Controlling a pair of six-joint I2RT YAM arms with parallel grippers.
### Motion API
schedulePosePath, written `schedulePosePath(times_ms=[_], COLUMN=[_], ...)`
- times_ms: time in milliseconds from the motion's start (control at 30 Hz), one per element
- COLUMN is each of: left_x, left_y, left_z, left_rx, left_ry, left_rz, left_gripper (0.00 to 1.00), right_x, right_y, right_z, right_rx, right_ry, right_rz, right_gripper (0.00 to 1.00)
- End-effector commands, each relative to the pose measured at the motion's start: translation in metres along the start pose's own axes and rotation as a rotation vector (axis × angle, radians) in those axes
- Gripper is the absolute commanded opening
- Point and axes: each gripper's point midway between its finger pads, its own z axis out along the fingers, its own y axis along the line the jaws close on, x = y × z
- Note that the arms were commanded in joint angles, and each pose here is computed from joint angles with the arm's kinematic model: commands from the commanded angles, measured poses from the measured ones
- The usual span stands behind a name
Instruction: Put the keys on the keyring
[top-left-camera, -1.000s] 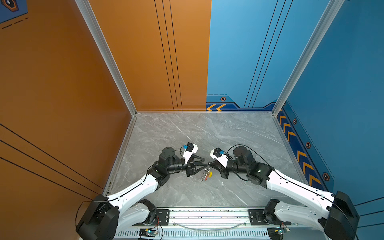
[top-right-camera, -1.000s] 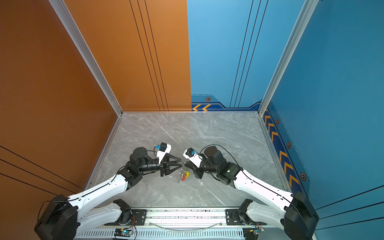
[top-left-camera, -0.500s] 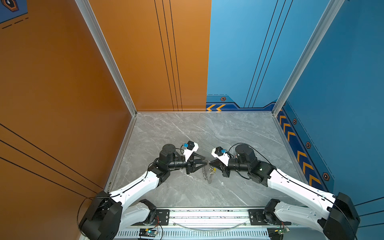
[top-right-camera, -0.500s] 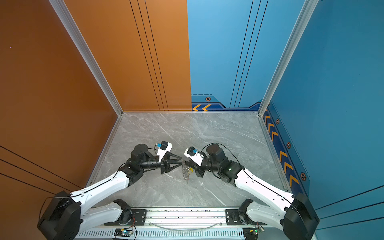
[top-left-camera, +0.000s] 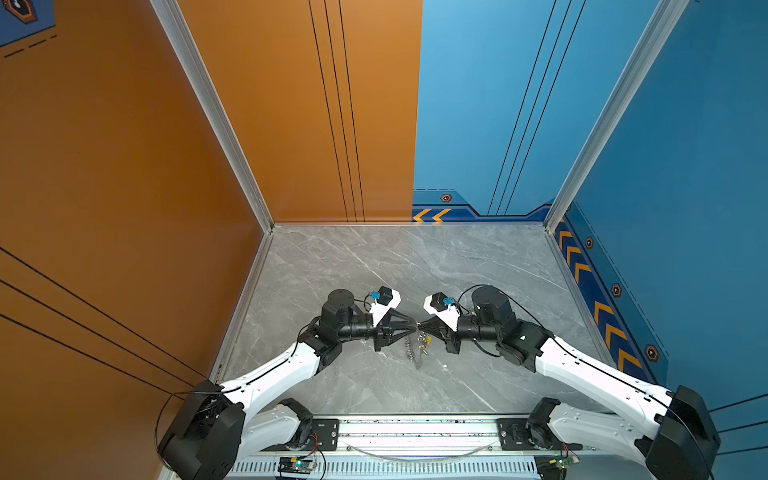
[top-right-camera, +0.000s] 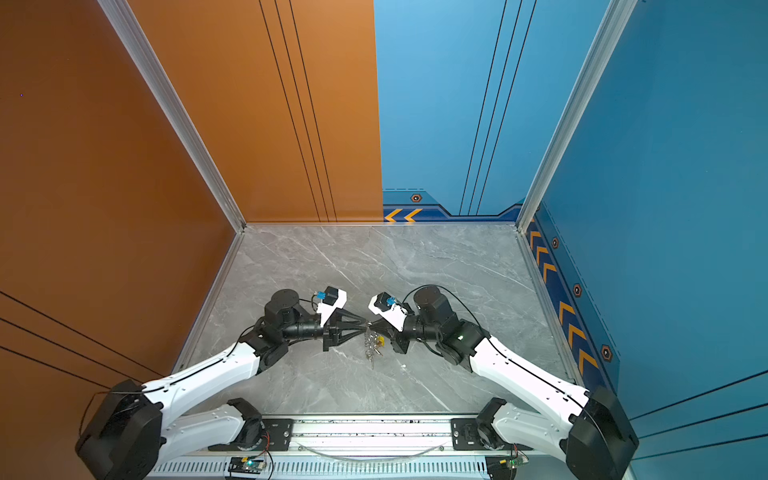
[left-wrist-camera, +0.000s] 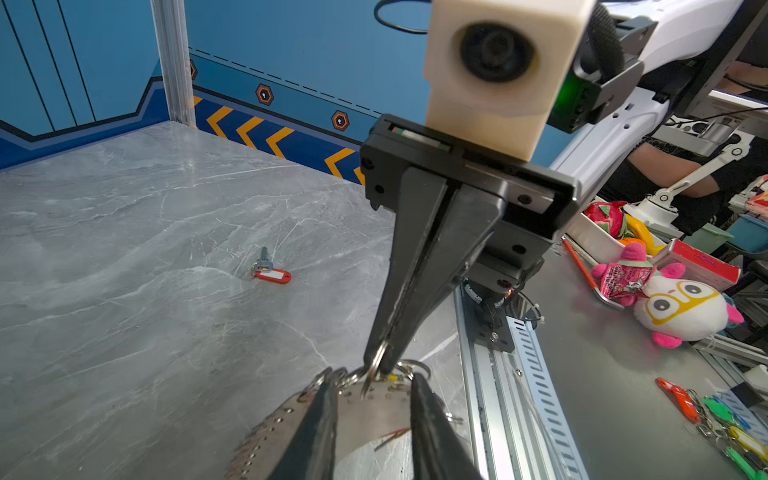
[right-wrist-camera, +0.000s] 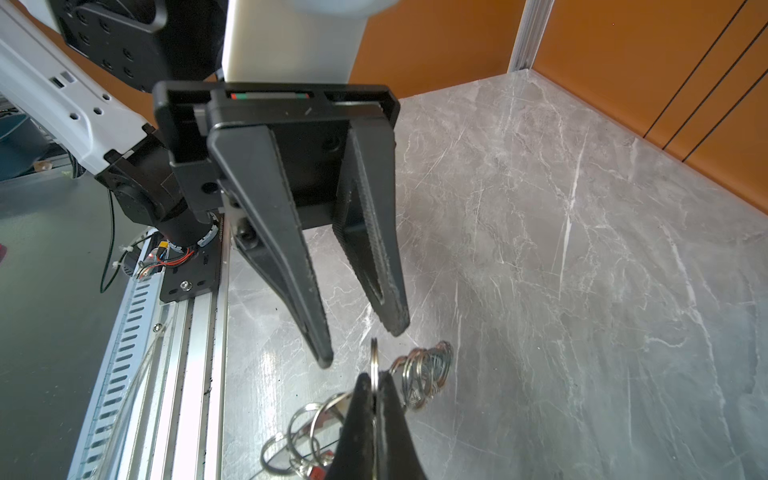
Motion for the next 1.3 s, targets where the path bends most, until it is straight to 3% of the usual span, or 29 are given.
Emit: schedulePosePath(times_ms=[0,600,933,1267], left_x=[0.012,0.016,0.017,0.016], left_y=[-0.008,-0.011,-0.013,-0.020], left_z=[0.002,0.005,0.004,0.005], left_rx=[0.045,0.085,0.083,0.114], left_ry=[0.026,0.038,0.036,0.036], left_rz=[0.009,0.013,0.028,0.041], left_gripper=[0.29,0.13,0.21,0.07], right_x=[-0.020,-0.018,-0.018,-0.017], right_y=[0.005,0.011,0.018,0.018], right_z=[-0.005,-0.002,-0.002,-0.001], right_rx=[-0.029,-0.075,-0.108,-0.102], right_ry=[-0.046,-0.032,-0.020,-0.014], right_rz=[-0.044,-0.039,-0.039,-0.043], right_gripper=[0.00,0.00,0.00,0.00])
